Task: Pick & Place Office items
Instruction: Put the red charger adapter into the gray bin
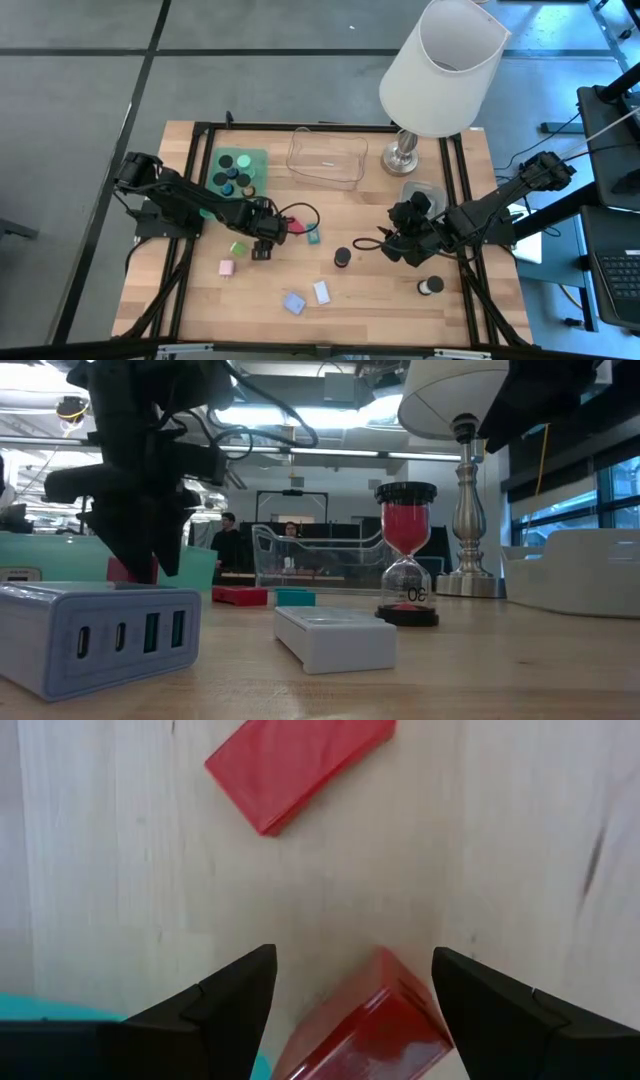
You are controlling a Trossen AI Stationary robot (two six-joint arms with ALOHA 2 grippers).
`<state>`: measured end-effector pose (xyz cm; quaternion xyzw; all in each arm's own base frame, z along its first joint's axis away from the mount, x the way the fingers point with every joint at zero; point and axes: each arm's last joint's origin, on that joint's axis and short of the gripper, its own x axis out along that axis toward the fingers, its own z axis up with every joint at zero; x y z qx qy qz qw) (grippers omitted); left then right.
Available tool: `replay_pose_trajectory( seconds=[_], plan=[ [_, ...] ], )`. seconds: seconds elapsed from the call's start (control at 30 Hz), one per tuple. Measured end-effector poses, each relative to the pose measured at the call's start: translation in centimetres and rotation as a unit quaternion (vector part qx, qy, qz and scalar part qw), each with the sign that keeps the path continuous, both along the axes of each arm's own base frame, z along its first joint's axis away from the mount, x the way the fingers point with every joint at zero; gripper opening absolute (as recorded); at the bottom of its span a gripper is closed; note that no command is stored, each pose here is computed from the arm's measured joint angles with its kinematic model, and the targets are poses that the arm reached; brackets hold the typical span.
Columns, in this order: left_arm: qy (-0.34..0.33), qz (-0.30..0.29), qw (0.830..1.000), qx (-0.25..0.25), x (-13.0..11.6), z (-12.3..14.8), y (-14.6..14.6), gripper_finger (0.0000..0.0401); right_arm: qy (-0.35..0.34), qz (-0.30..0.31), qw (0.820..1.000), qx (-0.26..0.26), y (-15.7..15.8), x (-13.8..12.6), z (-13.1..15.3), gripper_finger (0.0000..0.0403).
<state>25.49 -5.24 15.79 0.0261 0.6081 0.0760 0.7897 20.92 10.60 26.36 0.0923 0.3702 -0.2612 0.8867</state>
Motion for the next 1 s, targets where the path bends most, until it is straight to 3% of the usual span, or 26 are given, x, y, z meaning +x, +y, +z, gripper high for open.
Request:
replay_pose_trajectory(
  seconds=[0.17, 0.47, 1.0],
  plan=[
    [0.008, -0.001, 1.0, 0.0, -0.2, 0.0, 0.0, 0.0266, 0.0, 0.0, 1.0, -0.001, 0.0, 0.0, 0.0, 0.0267],
    [0.022, -0.027, 0.998, -0.057, -0.2, -0.1, -0.4, 0.0266, -0.005, -0.005, 1.0, -0.006, 0.0, 0.0, 0.0, 0.0267],
    [0.085, -0.135, 0.987, -0.024, -1.2, -0.2, -0.2, 0.0229, -0.013, -0.006, 1.0, -0.001, 0.0, 0.1, 0.1, 0.0267]
  ],
)
